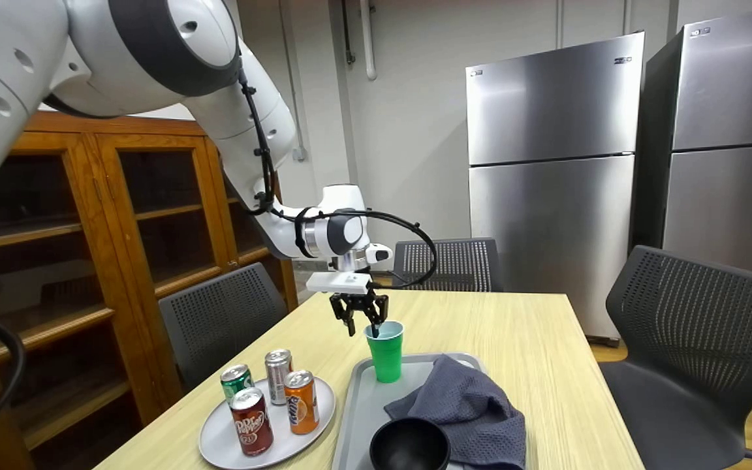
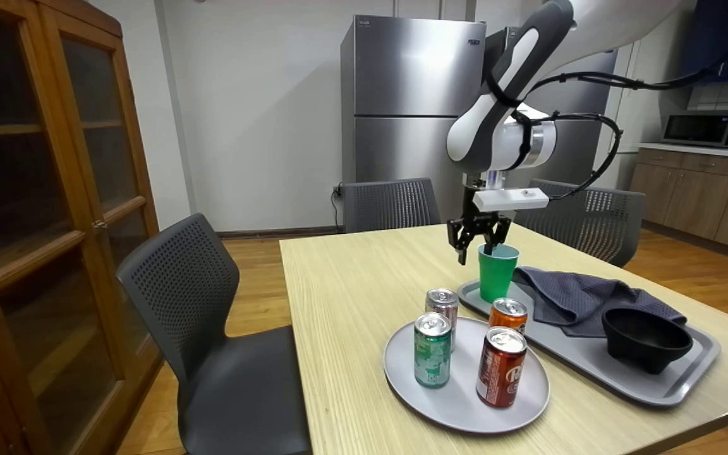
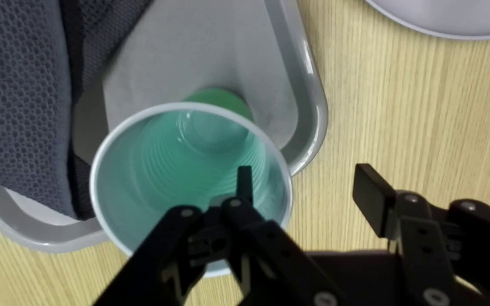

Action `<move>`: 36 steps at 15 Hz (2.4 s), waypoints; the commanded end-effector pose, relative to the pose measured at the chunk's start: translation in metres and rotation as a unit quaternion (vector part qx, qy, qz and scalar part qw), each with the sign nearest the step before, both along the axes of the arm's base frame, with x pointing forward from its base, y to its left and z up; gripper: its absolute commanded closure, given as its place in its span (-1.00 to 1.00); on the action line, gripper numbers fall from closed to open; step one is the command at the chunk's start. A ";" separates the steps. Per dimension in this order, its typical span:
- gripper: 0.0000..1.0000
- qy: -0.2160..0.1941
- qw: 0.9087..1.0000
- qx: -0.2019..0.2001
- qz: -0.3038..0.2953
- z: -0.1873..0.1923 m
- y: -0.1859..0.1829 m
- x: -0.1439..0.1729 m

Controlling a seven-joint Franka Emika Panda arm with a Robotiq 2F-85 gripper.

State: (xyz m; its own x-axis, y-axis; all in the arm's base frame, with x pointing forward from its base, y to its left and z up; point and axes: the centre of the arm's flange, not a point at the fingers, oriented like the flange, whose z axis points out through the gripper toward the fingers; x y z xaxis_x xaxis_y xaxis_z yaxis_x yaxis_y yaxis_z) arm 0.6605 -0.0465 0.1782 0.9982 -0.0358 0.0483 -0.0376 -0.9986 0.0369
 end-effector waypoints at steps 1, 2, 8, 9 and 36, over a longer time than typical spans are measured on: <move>0.32 0.005 1.000 -0.003 -0.002 0.004 -0.003 0.008; 0.50 0.004 1.000 -0.004 -0.004 0.004 -0.004 0.008; 1.00 0.002 1.000 -0.009 -0.010 0.008 -0.009 0.004; 0.99 0.001 1.000 -0.011 -0.011 0.010 -0.009 0.003; 0.98 -0.044 0.992 -0.027 0.114 0.027 0.133 0.040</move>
